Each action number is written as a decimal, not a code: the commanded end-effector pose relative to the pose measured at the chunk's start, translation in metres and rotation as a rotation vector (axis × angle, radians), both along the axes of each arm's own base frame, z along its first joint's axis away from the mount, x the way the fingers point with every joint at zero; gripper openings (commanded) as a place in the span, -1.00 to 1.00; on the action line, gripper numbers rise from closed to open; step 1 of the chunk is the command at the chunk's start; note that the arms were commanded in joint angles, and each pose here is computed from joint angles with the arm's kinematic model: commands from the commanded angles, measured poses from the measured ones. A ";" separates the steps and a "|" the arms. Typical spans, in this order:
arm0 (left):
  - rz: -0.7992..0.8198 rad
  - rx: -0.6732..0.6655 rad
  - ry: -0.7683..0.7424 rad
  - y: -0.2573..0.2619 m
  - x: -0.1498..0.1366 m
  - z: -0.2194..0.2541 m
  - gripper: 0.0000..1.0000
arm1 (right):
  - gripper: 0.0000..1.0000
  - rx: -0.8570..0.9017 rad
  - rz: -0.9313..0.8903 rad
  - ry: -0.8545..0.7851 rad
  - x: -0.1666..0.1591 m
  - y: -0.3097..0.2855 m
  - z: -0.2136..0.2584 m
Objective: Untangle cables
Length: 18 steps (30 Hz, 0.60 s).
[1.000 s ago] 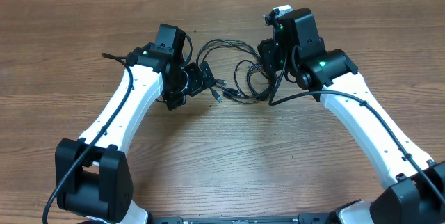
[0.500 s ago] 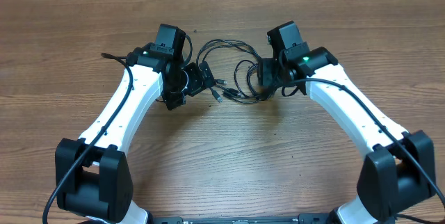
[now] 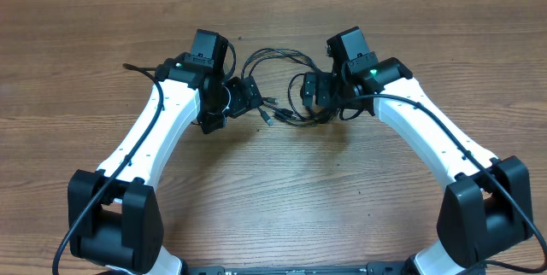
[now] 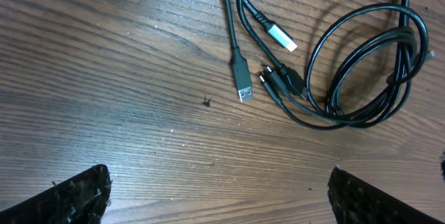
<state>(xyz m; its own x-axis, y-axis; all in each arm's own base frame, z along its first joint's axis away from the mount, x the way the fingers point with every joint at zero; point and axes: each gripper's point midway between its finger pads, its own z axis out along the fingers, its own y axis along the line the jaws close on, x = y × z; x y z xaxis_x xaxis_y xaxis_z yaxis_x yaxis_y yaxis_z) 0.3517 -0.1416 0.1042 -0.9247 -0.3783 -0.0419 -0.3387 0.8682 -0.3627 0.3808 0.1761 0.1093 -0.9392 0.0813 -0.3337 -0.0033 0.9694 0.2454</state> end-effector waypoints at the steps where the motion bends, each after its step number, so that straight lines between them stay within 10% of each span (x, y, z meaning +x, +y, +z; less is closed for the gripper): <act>1: -0.048 0.015 -0.060 -0.001 0.004 0.013 1.00 | 1.00 -0.084 -0.063 0.020 0.002 -0.015 -0.020; 18: -0.053 0.016 -0.062 -0.001 0.004 0.013 0.99 | 0.50 -0.248 -0.010 0.030 0.012 -0.040 -0.053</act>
<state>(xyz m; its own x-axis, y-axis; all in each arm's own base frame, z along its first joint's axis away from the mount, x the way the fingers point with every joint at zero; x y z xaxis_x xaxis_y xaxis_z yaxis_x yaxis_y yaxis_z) 0.3522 -0.1403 0.1039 -0.9342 -0.3519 -0.0583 -0.3101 0.8820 -0.3549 0.3906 0.1456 0.0695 -0.9417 0.0411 -0.3340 0.0284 0.9987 0.0429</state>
